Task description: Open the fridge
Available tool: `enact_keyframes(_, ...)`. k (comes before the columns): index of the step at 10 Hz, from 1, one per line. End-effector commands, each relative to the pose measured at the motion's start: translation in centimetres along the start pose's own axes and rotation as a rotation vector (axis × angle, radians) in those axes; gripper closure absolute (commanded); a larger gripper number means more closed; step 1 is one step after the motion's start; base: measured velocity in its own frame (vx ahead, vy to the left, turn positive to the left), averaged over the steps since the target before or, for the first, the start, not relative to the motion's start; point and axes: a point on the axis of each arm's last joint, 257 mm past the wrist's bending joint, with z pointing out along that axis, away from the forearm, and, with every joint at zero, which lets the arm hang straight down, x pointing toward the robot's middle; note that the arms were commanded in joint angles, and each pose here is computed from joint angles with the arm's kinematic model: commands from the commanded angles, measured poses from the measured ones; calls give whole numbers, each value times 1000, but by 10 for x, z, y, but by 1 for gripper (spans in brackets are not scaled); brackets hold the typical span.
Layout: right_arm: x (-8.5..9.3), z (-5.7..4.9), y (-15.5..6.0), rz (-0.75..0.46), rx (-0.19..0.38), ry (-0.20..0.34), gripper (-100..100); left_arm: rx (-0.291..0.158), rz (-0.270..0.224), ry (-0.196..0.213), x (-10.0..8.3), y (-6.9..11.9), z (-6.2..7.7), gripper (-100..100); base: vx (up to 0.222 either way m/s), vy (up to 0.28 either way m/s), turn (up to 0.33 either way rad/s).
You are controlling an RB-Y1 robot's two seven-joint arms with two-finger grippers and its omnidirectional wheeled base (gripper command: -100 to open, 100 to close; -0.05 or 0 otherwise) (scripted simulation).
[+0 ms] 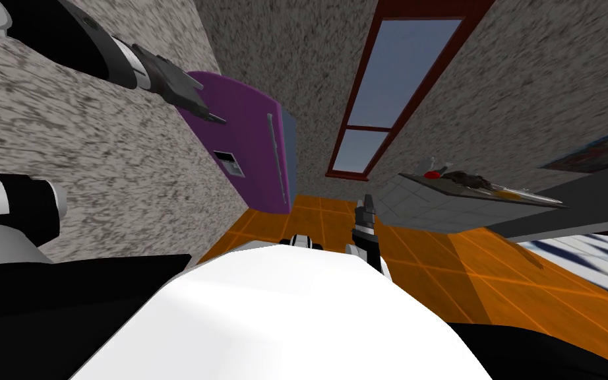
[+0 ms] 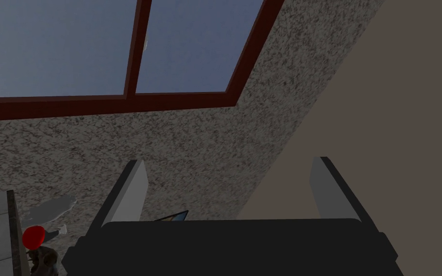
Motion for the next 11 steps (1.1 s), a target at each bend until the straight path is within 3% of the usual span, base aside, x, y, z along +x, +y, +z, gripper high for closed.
enact_keyframes(1,0,0,0,0,0,0,0,2,-21,-47,-12,-8,-6,-100,217,-90,20)
enact_keyframes(11,0,0,0,0,0,0,0,34,-119,-236,-59,-42,-44,-100,203,-108,22)
